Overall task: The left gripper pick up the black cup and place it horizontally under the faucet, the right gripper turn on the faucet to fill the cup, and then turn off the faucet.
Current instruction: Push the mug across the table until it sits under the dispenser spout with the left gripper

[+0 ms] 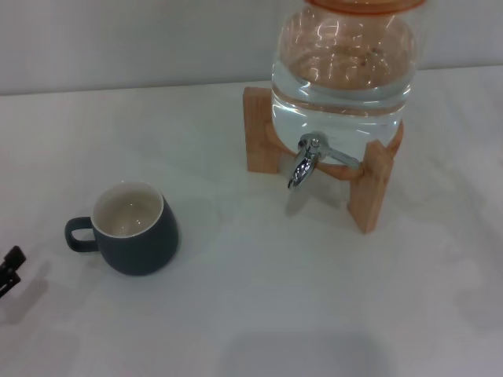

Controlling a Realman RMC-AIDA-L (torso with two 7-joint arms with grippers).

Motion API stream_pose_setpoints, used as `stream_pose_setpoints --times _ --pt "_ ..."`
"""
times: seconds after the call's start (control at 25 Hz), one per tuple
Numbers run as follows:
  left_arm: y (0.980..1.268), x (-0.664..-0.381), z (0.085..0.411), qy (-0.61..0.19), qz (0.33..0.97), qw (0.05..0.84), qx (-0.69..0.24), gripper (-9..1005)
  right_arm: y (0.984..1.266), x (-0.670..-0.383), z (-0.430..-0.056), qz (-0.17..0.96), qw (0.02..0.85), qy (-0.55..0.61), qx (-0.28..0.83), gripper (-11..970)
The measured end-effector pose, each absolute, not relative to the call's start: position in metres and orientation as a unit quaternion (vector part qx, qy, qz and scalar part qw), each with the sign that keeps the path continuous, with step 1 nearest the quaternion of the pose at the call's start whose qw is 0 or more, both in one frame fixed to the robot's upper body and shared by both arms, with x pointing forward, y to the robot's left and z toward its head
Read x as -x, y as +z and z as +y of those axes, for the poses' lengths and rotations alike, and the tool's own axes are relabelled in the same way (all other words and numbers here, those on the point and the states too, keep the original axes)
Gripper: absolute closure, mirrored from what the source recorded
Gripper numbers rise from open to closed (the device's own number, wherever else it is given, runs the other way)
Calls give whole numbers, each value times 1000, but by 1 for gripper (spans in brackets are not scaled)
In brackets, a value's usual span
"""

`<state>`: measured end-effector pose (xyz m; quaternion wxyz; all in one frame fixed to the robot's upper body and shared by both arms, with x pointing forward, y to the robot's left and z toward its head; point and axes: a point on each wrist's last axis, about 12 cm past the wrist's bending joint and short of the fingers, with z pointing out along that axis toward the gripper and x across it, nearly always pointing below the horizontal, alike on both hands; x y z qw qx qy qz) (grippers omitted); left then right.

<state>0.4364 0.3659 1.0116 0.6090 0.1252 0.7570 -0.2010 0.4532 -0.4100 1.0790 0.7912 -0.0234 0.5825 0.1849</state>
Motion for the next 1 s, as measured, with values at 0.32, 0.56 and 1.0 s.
stream_pose_setpoints --times 0.32,0.56,1.0 --pt "1006 -449 351 -215 767 587 -146 162 1078 -453 -408 583 790 188 24 131" --pt "1003 -459 343 -219 773 576 -152 168 1077 -452 -408 585 789 187 23 132" --pt "1003 -479 331 -220 779 563 -164 180 1076 -450 -408 586 788 187 21 131"
